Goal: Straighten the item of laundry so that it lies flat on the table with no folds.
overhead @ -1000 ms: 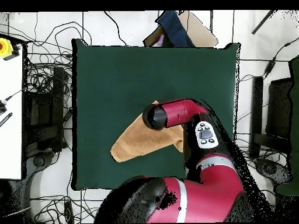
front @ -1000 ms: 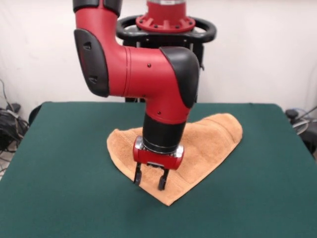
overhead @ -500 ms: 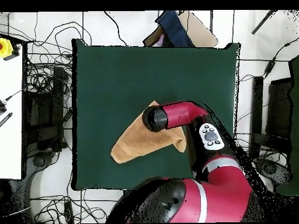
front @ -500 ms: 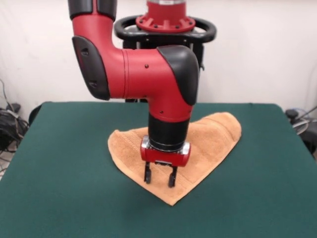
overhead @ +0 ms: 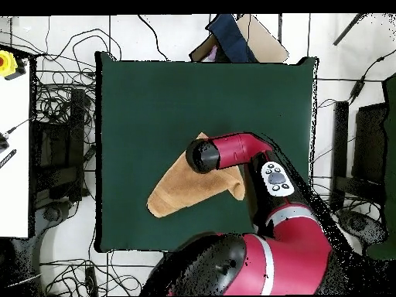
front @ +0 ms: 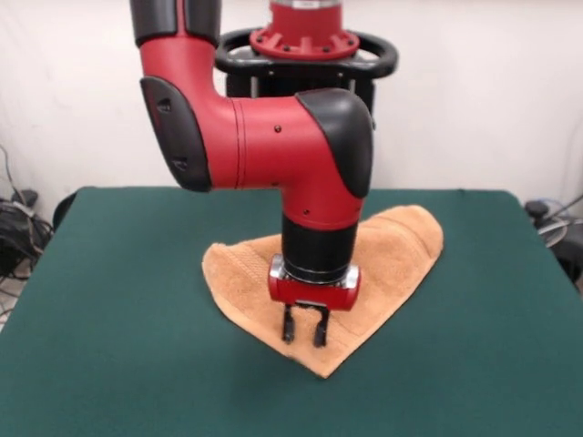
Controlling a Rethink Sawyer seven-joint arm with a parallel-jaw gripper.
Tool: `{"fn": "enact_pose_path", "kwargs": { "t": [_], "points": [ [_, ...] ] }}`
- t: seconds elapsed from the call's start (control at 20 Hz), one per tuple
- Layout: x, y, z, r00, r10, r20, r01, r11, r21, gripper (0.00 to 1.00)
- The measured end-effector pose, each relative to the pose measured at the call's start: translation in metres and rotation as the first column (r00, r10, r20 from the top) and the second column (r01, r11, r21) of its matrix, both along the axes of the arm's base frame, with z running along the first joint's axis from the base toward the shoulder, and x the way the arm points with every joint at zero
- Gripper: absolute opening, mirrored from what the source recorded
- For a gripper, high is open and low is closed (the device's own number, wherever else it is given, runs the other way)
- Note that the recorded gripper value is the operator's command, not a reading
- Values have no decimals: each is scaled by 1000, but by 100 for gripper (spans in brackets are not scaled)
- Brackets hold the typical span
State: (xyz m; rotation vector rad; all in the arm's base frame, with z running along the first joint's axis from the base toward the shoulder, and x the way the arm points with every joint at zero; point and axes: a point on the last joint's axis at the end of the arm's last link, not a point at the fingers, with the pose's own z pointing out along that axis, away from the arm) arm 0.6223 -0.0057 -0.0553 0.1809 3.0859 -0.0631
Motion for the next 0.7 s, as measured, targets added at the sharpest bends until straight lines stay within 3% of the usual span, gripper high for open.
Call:
{"fn": "enact_pose_path", "kwargs": {
  "t": [0.3, 0.7],
  "points": [
    [1, 17, 0, 998, 67, 8, -67, 997, -42, 0],
    [1, 30, 0, 996, 85, 9, -85, 996, -39, 0]
  ]
}}
